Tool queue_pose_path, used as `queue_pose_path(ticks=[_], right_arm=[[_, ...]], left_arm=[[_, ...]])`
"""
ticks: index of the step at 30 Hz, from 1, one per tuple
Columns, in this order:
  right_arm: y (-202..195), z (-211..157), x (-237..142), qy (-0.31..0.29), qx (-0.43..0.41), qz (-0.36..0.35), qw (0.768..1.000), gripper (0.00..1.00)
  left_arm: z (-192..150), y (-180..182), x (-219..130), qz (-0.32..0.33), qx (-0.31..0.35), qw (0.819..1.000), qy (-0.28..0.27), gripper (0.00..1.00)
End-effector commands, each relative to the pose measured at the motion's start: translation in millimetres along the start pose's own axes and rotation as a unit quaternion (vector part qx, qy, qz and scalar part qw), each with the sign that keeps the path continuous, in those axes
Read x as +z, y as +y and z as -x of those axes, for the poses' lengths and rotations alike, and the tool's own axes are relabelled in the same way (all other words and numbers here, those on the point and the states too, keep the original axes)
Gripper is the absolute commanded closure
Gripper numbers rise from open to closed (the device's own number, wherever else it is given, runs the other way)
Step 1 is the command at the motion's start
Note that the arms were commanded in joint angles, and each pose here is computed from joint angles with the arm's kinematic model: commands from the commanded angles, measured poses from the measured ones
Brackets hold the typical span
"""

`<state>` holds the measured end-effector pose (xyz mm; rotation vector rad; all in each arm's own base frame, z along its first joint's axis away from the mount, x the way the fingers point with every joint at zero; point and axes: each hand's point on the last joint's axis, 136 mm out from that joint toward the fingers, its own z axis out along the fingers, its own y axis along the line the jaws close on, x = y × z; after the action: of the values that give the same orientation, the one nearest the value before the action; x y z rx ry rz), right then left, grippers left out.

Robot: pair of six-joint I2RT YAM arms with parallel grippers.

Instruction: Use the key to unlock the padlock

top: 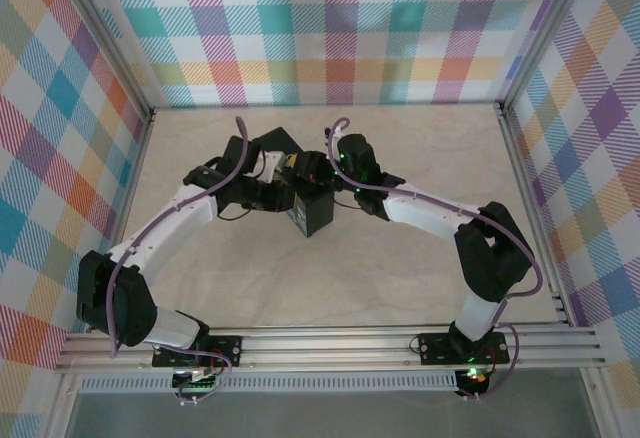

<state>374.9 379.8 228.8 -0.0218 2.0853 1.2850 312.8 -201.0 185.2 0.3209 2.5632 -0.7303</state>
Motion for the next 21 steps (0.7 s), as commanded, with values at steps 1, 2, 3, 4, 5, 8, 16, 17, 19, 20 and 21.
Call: queue_pose_path(ticks=[1, 2, 3, 4, 5, 8, 16, 17, 19, 20, 21], right_arm=[[-2, 4, 1, -0.024, -0.017, 0.003, 1.0, 0.84], [-3, 3, -1, -0.022, -0.017, 0.001, 1.0, 0.84], [-6, 1, -2, -0.02, -0.017, -0.003, 1.0, 0.84], [-6, -1, -3, -0.019, -0.017, -0.004, 1.0, 0.84], [-6, -1, -4, -0.02, -0.017, -0.003, 1.0, 0.84], [-6, -2, -5, -0.021, -0.019, -0.002, 1.0, 0.84], [-6, -2, 0, -0.022, -0.013, 0.0, 1.0, 0.84], [-6, -2, 0, -0.022, -0.014, 0.0, 1.0, 0.84], [-4, -1, 1, -0.022, -0.014, 0.001, 1.0, 0.84], [-4, -1, 2, -0.021, -0.015, 0.002, 1.0, 0.84], [-3, -1, 3, -0.019, -0.014, 0.004, 1.0, 0.84]], left_arm=[[23, 5, -32, -0.02, -0.048, 0.997, -0.057, 0.66], [30, 10, -37, -0.018, -0.059, 0.996, -0.069, 0.65], [38, 15, -44, -0.011, -0.066, 0.994, -0.083, 0.64], [45, 22, -47, 0.003, -0.075, 0.993, -0.094, 0.62], [52, 28, -49, 0.018, -0.082, 0.991, -0.103, 0.61], [73, 48, -40, 0.043, -0.104, 0.986, -0.122, 0.57], [107, 78, -13, 0.088, -0.129, 0.978, -0.136, 0.57], [107, 84, -11, 0.101, -0.13, 0.977, -0.133, 0.57], [110, 90, -10, 0.116, -0.128, 0.976, -0.134, 0.56], [111, 92, -9, 0.121, -0.126, 0.975, -0.135, 0.55], [112, 92, -8, 0.121, -0.124, 0.976, -0.135, 0.55]])
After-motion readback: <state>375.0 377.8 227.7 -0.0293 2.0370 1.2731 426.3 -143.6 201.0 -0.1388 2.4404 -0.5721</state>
